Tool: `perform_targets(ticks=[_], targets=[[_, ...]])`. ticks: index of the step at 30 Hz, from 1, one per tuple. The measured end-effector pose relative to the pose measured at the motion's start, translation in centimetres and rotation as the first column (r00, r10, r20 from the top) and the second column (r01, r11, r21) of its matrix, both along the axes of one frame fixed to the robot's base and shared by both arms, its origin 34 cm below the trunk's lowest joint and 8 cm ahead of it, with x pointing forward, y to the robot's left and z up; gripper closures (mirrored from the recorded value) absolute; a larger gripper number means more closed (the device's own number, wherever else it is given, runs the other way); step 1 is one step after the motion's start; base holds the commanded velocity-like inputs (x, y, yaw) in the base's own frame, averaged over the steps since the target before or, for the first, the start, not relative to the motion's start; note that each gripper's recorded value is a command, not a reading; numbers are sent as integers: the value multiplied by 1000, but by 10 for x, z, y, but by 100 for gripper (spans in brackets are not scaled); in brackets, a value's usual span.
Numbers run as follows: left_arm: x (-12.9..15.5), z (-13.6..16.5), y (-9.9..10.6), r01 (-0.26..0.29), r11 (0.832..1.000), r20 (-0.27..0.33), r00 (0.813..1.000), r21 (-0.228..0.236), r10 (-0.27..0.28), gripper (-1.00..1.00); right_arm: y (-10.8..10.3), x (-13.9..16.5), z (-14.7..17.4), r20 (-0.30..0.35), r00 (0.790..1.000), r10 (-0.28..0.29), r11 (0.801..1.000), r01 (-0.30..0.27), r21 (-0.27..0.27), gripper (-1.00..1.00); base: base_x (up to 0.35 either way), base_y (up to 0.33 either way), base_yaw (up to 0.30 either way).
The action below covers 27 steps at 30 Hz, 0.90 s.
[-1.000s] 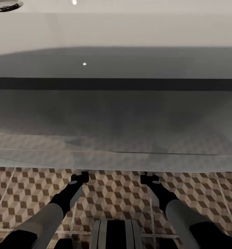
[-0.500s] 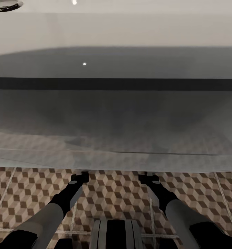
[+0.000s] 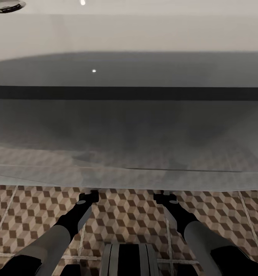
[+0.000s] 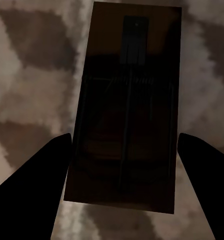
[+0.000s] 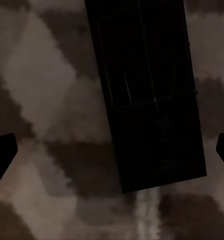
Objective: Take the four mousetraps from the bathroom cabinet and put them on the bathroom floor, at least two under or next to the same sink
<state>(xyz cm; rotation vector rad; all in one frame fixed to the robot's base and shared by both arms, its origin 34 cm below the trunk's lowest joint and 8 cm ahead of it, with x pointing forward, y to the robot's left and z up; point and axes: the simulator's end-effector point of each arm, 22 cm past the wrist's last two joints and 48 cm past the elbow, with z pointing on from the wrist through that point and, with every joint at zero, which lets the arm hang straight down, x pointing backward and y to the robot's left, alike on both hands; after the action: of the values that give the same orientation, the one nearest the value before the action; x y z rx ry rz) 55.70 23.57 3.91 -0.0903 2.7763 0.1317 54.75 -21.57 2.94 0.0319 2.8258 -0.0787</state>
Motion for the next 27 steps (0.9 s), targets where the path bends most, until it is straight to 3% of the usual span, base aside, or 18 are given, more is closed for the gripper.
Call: perform_targets(ticks=[27], targets=[[0,0,-1,-6,1000,-6,1000,-3,6,100,1,1,0,4,1000,0,1000,0,1,-100,0,0,0]])
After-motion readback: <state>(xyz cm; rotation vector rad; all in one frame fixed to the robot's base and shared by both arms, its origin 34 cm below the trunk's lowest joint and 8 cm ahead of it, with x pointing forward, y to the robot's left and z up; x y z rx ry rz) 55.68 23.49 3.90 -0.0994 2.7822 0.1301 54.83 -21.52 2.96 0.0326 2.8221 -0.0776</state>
